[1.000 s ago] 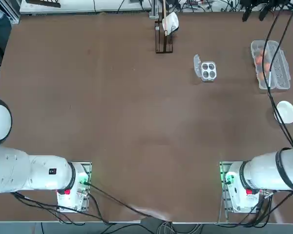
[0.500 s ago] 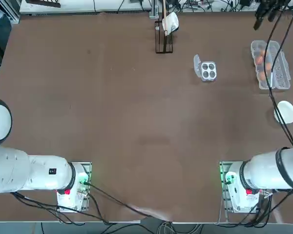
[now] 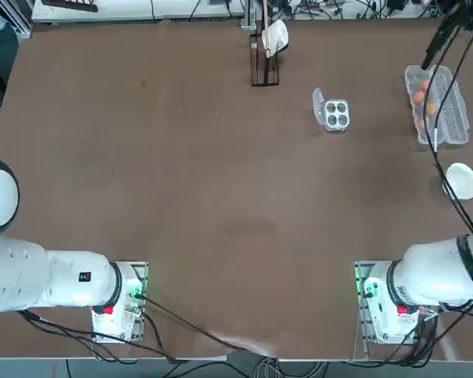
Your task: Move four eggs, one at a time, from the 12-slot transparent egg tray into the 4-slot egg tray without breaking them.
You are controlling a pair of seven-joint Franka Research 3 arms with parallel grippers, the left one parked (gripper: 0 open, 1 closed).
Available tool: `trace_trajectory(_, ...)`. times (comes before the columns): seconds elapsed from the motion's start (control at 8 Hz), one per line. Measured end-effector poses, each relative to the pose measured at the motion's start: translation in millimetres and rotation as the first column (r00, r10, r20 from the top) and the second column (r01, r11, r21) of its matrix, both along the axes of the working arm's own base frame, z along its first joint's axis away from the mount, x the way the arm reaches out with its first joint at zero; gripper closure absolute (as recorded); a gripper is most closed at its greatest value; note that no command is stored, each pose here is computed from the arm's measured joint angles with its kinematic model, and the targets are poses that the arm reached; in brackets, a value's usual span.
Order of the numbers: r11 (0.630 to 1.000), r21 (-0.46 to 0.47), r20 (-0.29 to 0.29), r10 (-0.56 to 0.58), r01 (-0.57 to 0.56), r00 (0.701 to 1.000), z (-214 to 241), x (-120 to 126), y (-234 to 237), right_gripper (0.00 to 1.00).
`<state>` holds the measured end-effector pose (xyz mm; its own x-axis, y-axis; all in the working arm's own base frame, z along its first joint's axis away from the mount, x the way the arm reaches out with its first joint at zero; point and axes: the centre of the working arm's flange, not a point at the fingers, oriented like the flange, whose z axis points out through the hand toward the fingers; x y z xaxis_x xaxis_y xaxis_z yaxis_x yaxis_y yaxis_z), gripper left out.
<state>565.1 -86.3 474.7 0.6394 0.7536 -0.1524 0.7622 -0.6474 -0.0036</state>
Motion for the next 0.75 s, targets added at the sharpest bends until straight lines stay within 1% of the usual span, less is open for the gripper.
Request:
trace_trajectory(0.12, 0.995, 0.005, 0.006, 0.097, -0.097, 0.995, -22, 0, -15, 0.0)
trace_trajectory(0.25, 0.982, 0.009, 0.03, 0.19, -0.191, 0.981, -45, 0, -33, 0.0)
trace_trajectory(0.38, 0.963, 0.005, 0.058, 0.27, -0.271, 0.961, -70, -3, -49, 0.0)
trace_trajectory(0.5, 0.946, 0.0, 0.074, 0.322, -0.323, 0.944, -90, -10, -61, 0.0)
trace_trajectory(0.75, 0.923, -0.01, 0.094, 0.385, -0.386, 0.918, -118, -24, -82, 0.0)
